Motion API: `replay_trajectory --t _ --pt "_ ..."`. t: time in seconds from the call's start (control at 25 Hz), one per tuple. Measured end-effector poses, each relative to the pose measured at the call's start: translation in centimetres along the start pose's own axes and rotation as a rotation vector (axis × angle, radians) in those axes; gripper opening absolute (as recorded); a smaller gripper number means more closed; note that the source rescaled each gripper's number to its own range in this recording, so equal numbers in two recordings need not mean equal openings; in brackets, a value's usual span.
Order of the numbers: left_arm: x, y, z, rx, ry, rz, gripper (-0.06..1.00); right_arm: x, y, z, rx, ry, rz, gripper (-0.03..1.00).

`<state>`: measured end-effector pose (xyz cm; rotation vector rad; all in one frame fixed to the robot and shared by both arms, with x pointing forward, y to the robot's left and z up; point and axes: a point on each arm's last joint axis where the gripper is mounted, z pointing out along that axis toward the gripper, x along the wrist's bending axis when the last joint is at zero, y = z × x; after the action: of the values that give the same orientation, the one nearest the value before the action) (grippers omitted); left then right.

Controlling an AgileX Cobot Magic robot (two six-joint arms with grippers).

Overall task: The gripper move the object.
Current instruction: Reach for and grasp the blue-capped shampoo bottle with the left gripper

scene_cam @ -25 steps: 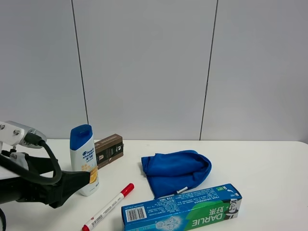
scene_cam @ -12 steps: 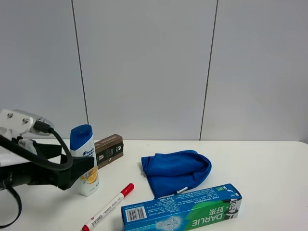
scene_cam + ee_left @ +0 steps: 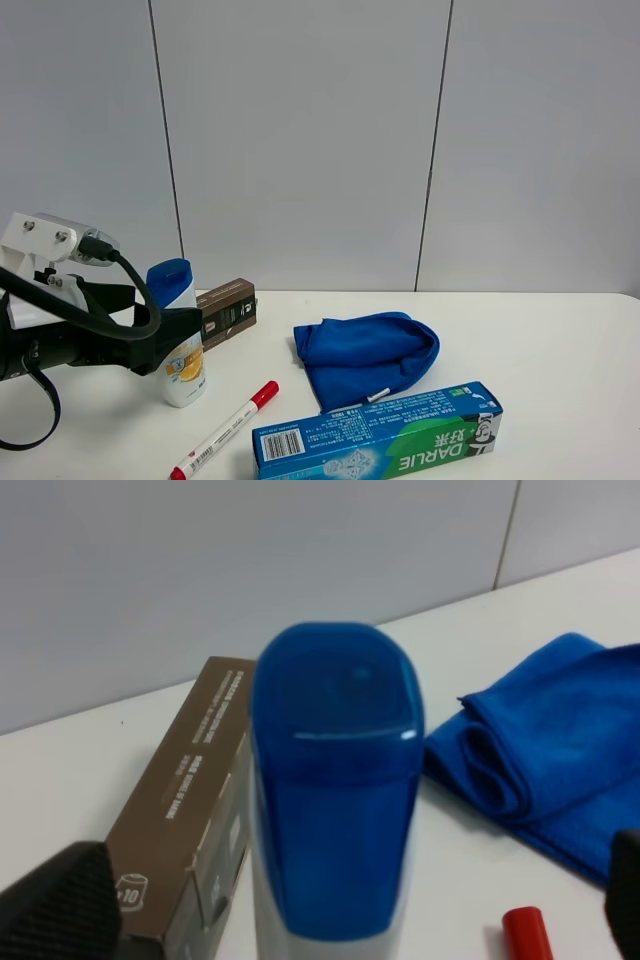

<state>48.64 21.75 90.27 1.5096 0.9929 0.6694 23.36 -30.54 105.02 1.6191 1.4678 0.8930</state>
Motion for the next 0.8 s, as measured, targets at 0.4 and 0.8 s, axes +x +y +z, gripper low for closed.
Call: replay_trajectory --t 0.4,0.8 --pt "-0.19 -0.03 0.00 0.004 -0.021 0.008 1.00 0.00 0.00 0.00 0.000 0.000 0.000 1.00" --pt "-0.27 -0.06 0.00 0.006 -0.030 0.011 1.00 0.00 0.00 0.00 0.000 0.000 0.000 1.00"
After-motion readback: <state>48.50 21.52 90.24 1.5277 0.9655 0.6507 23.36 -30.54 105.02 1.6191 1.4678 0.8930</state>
